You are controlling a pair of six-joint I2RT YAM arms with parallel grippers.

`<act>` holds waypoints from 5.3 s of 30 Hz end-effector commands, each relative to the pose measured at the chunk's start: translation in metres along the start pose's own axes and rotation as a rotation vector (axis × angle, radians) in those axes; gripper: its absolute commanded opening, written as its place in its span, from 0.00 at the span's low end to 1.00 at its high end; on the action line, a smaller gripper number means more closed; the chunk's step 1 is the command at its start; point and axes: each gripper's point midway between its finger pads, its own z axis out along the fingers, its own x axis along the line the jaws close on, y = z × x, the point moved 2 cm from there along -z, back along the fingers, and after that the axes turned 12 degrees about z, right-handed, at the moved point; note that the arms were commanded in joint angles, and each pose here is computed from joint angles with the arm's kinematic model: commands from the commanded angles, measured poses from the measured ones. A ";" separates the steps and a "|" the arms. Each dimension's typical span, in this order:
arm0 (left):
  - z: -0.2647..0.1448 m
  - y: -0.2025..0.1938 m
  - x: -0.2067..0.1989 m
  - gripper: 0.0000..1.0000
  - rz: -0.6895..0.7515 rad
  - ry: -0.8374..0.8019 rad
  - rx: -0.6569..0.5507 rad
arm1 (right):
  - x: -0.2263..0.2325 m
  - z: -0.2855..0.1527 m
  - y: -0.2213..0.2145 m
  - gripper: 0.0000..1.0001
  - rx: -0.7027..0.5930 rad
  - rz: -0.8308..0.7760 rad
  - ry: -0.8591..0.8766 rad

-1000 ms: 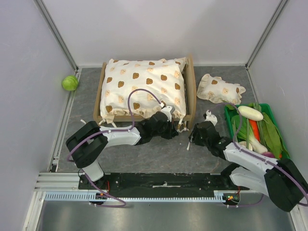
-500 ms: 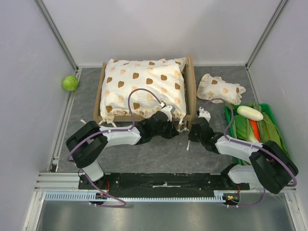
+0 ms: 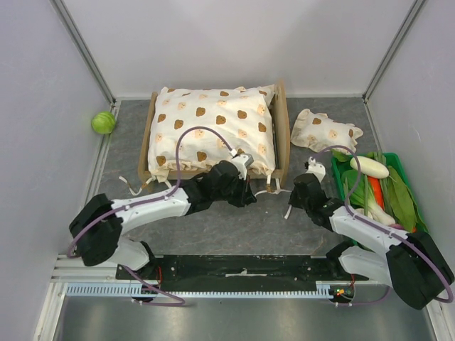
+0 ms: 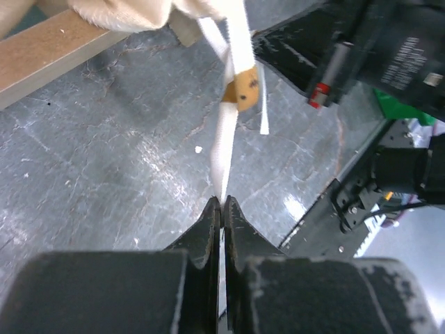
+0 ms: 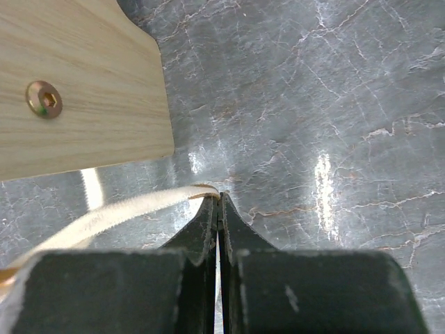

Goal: Set up the pet bed

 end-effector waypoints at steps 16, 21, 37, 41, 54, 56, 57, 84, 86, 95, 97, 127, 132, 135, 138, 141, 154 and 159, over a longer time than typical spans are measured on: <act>-0.133 0.051 0.005 0.02 0.123 0.171 -0.123 | 0.007 0.014 0.036 0.00 -0.083 0.048 -0.059; -0.135 0.050 -0.006 0.02 0.142 0.099 -0.102 | -0.003 0.005 0.058 0.00 -0.170 0.092 -0.113; -0.136 0.025 0.022 0.02 0.182 0.242 0.029 | -0.029 -0.024 0.100 0.00 -0.324 0.143 -0.203; -0.141 0.004 0.037 0.02 0.192 0.307 0.101 | -0.029 -0.022 0.100 0.00 -0.320 0.147 -0.207; -0.114 0.002 0.030 0.02 0.158 0.249 0.118 | -0.011 -0.030 0.102 0.00 -0.263 0.083 -0.066; -0.106 -0.001 0.024 0.05 0.146 0.197 0.112 | 0.008 -0.031 0.085 0.03 -0.174 0.025 0.085; -0.103 0.001 0.022 0.19 0.140 0.190 0.098 | 0.007 -0.032 0.076 0.09 -0.151 0.021 0.108; -0.235 0.067 0.100 0.99 0.014 0.649 -0.166 | 0.133 -0.085 0.169 0.74 -0.208 -0.148 0.350; -0.247 0.072 0.113 1.00 0.009 0.692 -0.177 | 0.140 -0.080 0.167 0.74 -0.207 -0.173 0.339; -0.284 0.092 0.151 0.99 -0.122 0.721 -0.263 | 0.137 -0.048 0.173 0.61 -0.213 -0.254 0.212; -0.282 0.088 0.151 0.99 -0.129 0.713 -0.257 | 0.130 -0.048 0.179 0.56 -0.247 -0.282 0.166; -0.314 0.069 0.135 1.00 -0.054 0.757 -0.272 | 0.137 -0.015 0.249 0.00 -0.353 -1.341 0.630; -0.317 0.068 0.133 1.00 -0.044 0.757 -0.273 | 0.152 -0.003 0.252 0.00 -0.375 -1.433 0.756; -0.318 0.066 0.132 1.00 -0.036 0.761 -0.275 | 0.164 0.014 0.270 0.19 -0.403 -1.333 0.727; -0.318 0.065 0.132 1.00 -0.038 0.761 -0.269 | 0.163 0.020 0.296 0.57 -0.422 -1.197 0.605; -0.319 0.063 0.132 1.00 -0.050 0.765 -0.275 | 0.155 0.003 0.324 0.66 -0.498 -1.050 0.456; -0.322 0.066 0.126 1.00 -0.097 0.758 -0.336 | 0.108 -0.159 0.263 0.89 -0.423 -0.102 0.292; -0.320 0.069 0.123 1.00 -0.109 0.734 -0.343 | 0.113 -0.144 0.139 0.71 -0.122 0.086 0.350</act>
